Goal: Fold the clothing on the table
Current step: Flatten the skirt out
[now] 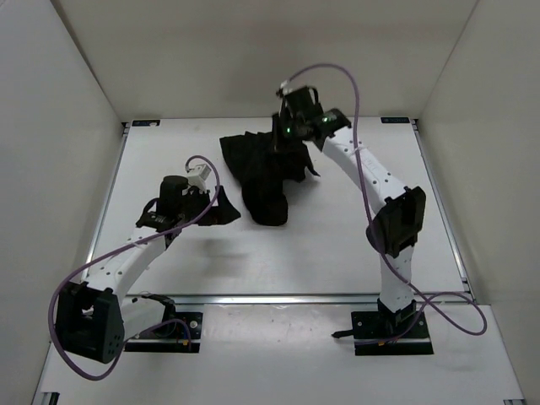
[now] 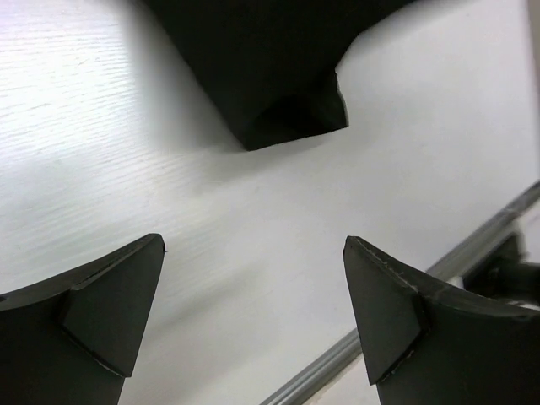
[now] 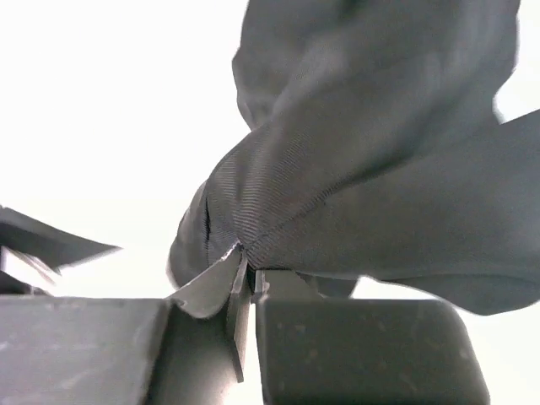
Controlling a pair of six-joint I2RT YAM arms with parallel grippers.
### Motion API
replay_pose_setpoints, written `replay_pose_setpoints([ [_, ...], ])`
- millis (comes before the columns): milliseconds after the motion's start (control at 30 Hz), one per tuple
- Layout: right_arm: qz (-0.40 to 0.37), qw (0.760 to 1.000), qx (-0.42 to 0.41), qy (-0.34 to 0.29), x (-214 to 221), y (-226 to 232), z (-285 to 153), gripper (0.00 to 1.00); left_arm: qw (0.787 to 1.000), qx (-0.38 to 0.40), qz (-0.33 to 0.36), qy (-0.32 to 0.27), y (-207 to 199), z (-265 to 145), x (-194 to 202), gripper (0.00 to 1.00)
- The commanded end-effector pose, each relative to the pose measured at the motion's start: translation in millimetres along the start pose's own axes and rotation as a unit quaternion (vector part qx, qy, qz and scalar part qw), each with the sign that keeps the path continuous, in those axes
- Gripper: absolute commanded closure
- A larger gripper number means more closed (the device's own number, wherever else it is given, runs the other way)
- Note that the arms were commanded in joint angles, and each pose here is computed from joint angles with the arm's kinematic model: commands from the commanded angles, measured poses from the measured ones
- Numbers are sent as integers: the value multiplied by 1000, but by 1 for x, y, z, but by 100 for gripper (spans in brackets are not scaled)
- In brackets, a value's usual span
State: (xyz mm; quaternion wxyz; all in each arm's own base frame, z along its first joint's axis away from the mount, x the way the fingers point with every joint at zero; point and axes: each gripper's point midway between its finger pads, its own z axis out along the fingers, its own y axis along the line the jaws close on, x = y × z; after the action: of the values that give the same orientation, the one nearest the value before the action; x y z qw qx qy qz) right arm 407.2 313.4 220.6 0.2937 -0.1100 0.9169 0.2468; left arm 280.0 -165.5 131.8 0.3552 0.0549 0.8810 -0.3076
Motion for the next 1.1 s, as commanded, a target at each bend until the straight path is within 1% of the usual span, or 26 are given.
replay_pose_setpoints([
  [0, -50, 996, -19, -70, -63, 22, -63, 100, 992, 85, -70, -68, -30, -6, -30, 1],
  [33, -53, 993, -38, -95, -78, 34, -82, 100, 987, 107, -97, -69, -31, -7, -28, 1],
  [67, -56, 991, -48, -109, -86, 38, -88, 100, 976, 144, -139, -84, -39, -10, -32, 1],
  [100, -59, 988, -59, -132, -95, 45, -106, 100, 962, 180, -171, -116, -49, -16, -50, 1],
  [133, -60, 988, -57, -129, -92, 43, -103, 100, 955, 195, -194, -113, -48, -15, -42, 2],
  [167, -68, 983, -60, -162, -101, 49, -124, 100, 940, 221, -224, -134, -53, -21, -51, 3],
  [200, -74, 980, -53, -179, -101, 47, -135, 100, 928, 239, -244, -147, -55, -24, -55, 2],
  [233, -79, 978, -53, -184, -96, 48, -140, 100, 921, 247, -256, -156, -55, -26, -60, 2],
  [300, -83, 977, -56, -186, -85, 48, -148, 100, 897, 276, -289, -190, -63, -33, -76, 2],
  [333, -79, 978, -61, -182, -77, 48, -152, 100, 880, 299, -303, -210, -66, -40, -83, 2],
  [367, -74, 981, -63, -169, -70, 45, -142, 100, 867, 305, -324, -223, -68, -40, -82, 3],
  [400, -73, 980, -68, -171, -67, 48, -150, 100, 846, 327, -347, -238, -73, -45, -84, 3],
  [433, -81, 980, -68, -166, -60, 50, -147, 100, 833, 340, -368, -235, -75, -44, -83, 3],
  [467, -86, 982, -70, -154, -51, 55, -142, 100, 831, 329, -388, -226, -72, -35, -78, 4],
  [500, -90, 980, -80, -156, -51, 61, -143, 100, 832, 333, -388, -215, -78, -31, -77, 4],
  [533, -90, 980, -84, -157, -50, 66, -144, 100, 836, 325, -399, -191, -81, -22, -66, 4],
  [600, -90, 979, -103, -150, -46, 76, -143, 99, 840, 304, -409, -185, -79, -14, -53, 3],
  [633, -95, 977, -109, -158, -49, 81, -147, 100, 845, 285, -415, -177, -75, -9, -43, 2],
  [700, -103, 975, -109, -166, -50, 86, -155, 100, 853, 278, -409, -167, -74, -10, -37, 1],
  [800, -98, 972, -111, -181, -56, 84, -168, 100, 862, 251, -419, -140, -66, -6, -14, 1],
  [833, -97, 971, -112, -190, -59, 84, -174, 100, 862, 234, -432, -128, -59, -3, -4, 2],
  [867, -95, 969, -113, -200, -62, 82, -181, 100, 863, 231, -433, -122, -61, -4, 2, 1],
  [967, -102, 962, -121, -221, -68, 84, -193, 100, 859, 197, -459, -115, -46, -2, 20, 1],
  [1000, -105, 959, -124, -234, -71, 87, -204, 100, 857, 192, -464, -117, -43, -3, 21, 2],
  [1067, -103, 958, -122, -238, -73, 84, -207, 100, 849, 172, -481, -135, -27, -7, 24, 1],
])
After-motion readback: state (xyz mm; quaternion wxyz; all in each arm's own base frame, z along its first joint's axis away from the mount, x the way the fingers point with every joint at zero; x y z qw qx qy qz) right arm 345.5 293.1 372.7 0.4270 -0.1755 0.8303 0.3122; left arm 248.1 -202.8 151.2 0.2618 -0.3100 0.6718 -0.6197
